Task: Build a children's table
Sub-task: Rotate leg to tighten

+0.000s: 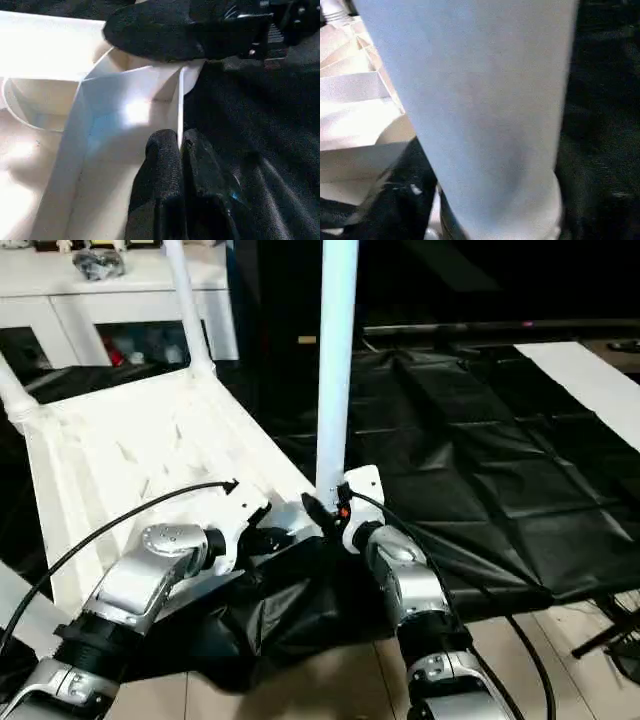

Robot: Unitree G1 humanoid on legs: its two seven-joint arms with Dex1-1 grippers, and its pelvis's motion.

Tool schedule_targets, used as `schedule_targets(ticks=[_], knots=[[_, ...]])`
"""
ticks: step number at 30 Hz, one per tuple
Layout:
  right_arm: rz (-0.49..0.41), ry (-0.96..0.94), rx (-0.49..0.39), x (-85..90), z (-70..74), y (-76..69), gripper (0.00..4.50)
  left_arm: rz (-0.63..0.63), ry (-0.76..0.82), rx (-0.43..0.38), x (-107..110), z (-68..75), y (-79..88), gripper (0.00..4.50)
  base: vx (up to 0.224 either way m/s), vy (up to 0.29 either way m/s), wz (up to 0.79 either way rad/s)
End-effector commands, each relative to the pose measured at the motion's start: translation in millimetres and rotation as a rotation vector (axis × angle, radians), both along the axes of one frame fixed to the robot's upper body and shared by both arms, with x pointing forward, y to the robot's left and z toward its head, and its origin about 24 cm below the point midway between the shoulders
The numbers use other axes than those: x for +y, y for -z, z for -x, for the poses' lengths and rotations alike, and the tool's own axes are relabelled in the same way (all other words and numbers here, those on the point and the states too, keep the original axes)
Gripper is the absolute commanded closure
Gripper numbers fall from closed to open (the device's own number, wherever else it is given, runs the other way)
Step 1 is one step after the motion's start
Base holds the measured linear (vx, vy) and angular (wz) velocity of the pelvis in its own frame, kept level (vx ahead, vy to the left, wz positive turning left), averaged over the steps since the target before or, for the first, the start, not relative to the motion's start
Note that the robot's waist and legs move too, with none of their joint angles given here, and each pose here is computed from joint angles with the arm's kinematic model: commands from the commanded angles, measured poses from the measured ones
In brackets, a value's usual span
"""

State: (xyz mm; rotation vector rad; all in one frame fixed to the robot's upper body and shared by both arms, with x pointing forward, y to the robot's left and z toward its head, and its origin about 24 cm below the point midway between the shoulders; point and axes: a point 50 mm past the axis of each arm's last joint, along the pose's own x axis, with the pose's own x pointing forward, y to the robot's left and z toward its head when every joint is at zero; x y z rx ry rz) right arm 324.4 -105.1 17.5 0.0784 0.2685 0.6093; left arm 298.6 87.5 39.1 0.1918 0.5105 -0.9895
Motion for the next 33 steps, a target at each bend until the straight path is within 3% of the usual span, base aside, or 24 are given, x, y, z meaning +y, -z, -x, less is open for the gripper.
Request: schedule_targets(ticks=[1,5,8,11,15,21,33], knots=[[0.046,-0.141,0.058,10.9,14.1,17.5,0.85,0.089,0.146,-0.023,-19.2,5.8,-9.7,4.5,0.0,0.0,0.0],[0.026,-0.232,0.015,4.9,16.6,10.4,0.85,0.087,0.206,-0.026,-16.6,9.0,-9.7,4.5,0.0,0.0,0.0],[0.002,-0.398,0.003,-5.4,26.9,3.1,0.85,0.071,0.283,-0.026,-8.8,10.9,-10.1,4.5,0.017,-0.004,0.01],[-0.027,-0.545,0.045,-14.3,38.8,-0.8,0.85,0.046,0.336,-0.012,-1.3,11.1,-10.0,4.5,0.0,0.0,0.0],[0.009,-0.742,0.116,-24.7,58.1,0.5,0.85,0.014,0.422,0.01,7.4,12.3,-11.7,4.5,0.0,0.0,0.0],[0.032,-0.807,0.145,-26.5,66.3,4.4,0.85,-0.007,0.472,0.018,12.6,12.0,-12.9,4.5,0.0,0.0,0.0],[0.024,-0.815,0.165,-22.1,66.7,5.1,1.79,-0.006,0.462,0.009,14.1,9.1,-13.0,4.5,0.0,0.0,0.0]])
